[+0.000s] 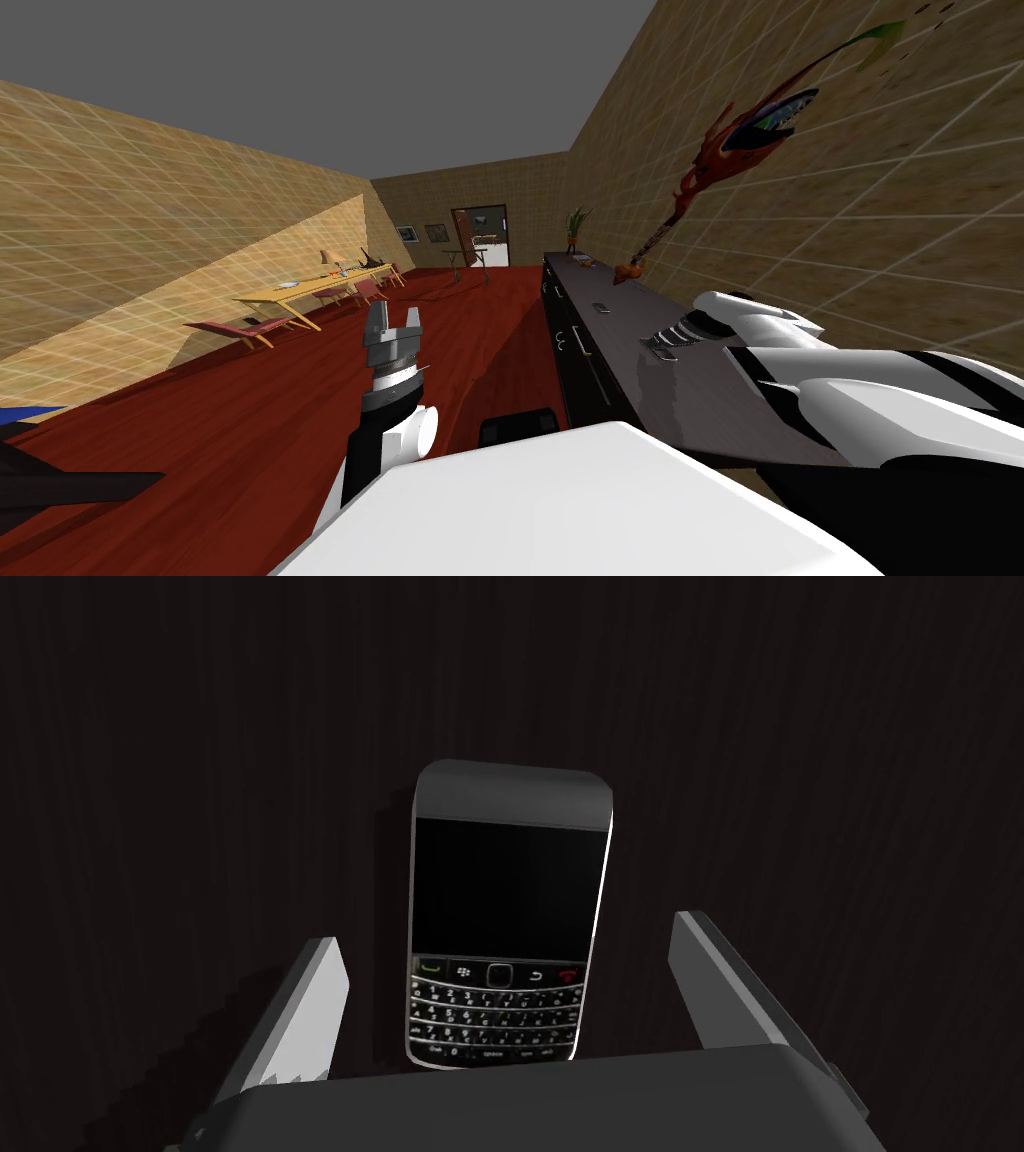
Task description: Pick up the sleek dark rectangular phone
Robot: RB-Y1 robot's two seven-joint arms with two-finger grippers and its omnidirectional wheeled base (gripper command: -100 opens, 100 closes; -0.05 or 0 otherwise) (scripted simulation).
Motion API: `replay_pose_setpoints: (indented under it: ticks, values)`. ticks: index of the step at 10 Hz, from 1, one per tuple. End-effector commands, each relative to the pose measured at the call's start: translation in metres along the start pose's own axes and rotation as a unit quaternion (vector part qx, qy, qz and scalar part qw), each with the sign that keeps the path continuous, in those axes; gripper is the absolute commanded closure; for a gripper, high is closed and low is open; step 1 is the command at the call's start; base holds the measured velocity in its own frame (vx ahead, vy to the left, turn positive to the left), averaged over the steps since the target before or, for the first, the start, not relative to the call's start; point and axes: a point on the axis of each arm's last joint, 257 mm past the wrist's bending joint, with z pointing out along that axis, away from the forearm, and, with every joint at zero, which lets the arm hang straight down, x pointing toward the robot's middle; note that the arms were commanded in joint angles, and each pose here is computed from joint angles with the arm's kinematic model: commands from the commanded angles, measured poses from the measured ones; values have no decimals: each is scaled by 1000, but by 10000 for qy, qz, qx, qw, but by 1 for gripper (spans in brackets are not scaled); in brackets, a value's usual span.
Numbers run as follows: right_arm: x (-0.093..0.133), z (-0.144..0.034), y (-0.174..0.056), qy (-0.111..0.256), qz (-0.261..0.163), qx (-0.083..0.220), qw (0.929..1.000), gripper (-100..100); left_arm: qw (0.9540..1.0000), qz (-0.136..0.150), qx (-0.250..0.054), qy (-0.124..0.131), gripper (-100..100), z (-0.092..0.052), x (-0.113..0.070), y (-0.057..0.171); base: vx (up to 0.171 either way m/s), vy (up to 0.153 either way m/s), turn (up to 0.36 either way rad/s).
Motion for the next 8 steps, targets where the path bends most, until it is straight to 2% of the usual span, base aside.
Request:
replay_pose_setpoints:
  ticks: [1,3,6,8]
  values:
    - [-17,-13,41,-262,-501,-681,9961,-100,10000,0,0,0,0,0,0,0,21,-20,40]
    - [-23,-16,65,-384,-902,-1125,9888,-100,10000,0,0,0,0,0,0,0,17,-18,9]
    - [-19,-26,97,-483,-1572,-1752,9707,-100,10000,0,0,0,0,0,0,0,0,0,0]
    - [-10,-32,104,-467,-1804,-1949,9630,-100,10000,0,0,0,0,0,0,0,0,0,0]
